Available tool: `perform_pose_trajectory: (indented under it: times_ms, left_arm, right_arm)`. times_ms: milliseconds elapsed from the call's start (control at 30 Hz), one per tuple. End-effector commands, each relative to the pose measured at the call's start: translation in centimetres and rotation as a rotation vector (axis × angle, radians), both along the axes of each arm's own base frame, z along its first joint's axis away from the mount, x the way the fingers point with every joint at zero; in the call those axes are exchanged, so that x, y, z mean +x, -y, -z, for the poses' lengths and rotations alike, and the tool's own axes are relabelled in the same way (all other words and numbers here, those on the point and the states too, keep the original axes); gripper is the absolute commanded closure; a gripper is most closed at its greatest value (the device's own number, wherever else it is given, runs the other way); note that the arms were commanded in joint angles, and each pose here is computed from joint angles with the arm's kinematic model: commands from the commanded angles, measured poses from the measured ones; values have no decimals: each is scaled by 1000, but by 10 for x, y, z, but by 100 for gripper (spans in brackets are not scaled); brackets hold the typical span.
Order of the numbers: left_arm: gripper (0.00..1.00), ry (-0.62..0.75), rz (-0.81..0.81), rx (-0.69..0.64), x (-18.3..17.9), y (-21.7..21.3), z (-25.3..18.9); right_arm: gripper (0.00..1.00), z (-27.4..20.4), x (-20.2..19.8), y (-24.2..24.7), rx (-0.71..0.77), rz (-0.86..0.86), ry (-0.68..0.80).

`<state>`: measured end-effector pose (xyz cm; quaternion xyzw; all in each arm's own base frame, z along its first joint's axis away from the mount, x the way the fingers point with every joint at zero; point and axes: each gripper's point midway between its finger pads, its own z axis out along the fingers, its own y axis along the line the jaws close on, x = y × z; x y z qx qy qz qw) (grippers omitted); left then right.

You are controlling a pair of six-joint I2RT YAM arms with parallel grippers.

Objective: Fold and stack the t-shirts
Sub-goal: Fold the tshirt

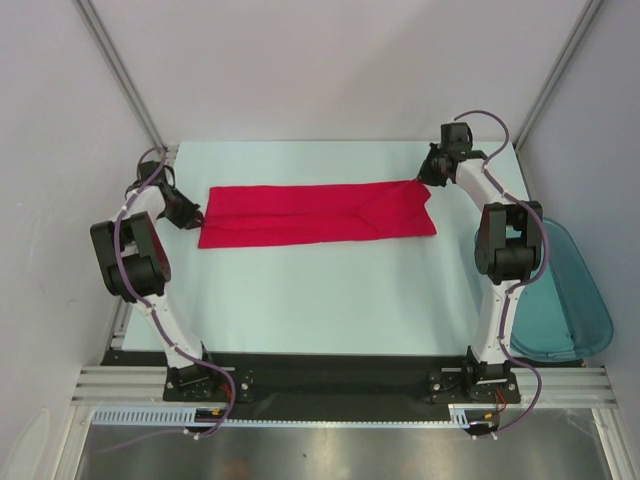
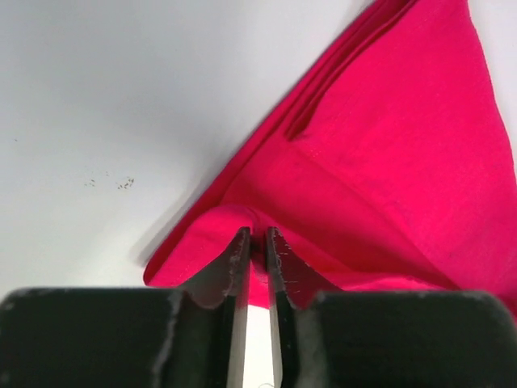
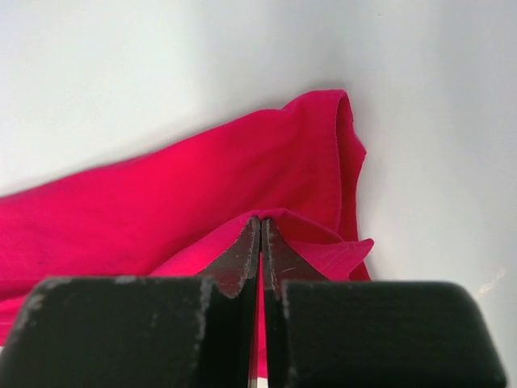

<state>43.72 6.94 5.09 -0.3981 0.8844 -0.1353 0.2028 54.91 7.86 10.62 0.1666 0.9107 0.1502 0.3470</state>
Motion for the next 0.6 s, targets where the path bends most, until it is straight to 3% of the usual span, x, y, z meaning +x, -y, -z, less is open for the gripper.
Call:
perform_pose_trajectory:
  times_ms: [0, 100, 200, 233, 333, 400, 567]
  left_arm:
    - [80, 34, -10, 47, 13, -9, -9]
    - [63, 8, -29, 95, 9, -20, -10]
    - [54, 11, -40, 228, 11, -43, -37]
    - [50, 37, -59, 291, 10, -53, -58]
    - [45, 108, -52, 278, 1, -42, -89]
    - [45, 161, -12, 247, 3, -23, -95]
    - [50, 158, 131, 144, -9, 31, -73]
  right_arm:
    - [98, -19, 14, 4, -4, -5, 58]
    - [83, -18, 21, 15, -37, 6, 67]
    - [72, -19, 31, 48, -110, 50, 50]
    - [64, -18, 27, 54, -123, 49, 22]
    - [54, -32, 20, 60, -177, 34, 31]
    - [52, -54, 12, 51, -178, 19, 62]
    - [51, -66, -27, -38, -98, -127, 121]
